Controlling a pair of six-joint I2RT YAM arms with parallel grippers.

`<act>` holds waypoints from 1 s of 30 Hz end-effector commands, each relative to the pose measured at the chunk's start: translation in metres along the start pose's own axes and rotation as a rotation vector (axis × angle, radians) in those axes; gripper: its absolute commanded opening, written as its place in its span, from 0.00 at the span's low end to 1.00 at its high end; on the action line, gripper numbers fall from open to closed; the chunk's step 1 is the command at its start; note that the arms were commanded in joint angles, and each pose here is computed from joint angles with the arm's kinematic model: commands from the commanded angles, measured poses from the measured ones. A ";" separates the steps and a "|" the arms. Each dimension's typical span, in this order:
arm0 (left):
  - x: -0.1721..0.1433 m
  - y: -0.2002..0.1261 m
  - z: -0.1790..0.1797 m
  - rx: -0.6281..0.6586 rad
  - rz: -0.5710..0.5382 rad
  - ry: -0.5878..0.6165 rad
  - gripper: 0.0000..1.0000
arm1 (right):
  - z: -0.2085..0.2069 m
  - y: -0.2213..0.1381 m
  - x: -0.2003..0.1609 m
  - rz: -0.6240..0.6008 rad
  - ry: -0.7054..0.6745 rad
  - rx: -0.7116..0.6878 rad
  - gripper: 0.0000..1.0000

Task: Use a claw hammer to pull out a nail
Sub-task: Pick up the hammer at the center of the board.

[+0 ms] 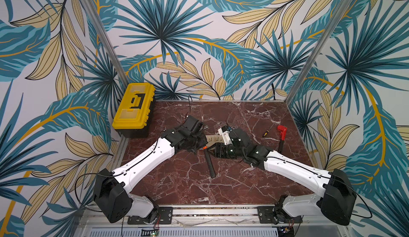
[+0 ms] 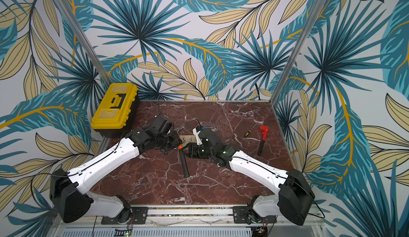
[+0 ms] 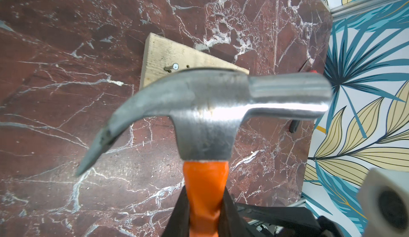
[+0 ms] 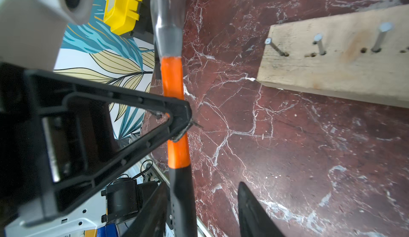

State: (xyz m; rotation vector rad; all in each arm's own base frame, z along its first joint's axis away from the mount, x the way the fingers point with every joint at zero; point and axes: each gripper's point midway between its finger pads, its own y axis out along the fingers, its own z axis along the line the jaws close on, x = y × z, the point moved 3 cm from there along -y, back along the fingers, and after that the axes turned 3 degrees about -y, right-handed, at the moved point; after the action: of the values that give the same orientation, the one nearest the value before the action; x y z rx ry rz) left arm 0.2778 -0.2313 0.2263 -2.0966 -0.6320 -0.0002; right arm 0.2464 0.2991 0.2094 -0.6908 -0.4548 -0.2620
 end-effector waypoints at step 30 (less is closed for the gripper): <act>0.030 -0.057 -0.052 -0.368 -0.254 0.008 0.00 | 0.008 -0.008 -0.008 0.010 -0.033 0.052 0.37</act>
State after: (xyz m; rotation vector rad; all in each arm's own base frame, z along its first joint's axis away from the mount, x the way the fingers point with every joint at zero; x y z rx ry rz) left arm 0.2856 -0.2317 0.2649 -2.2570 -0.8249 -0.1599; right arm 0.2404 0.3055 0.2199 -0.6245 -0.4781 -0.2402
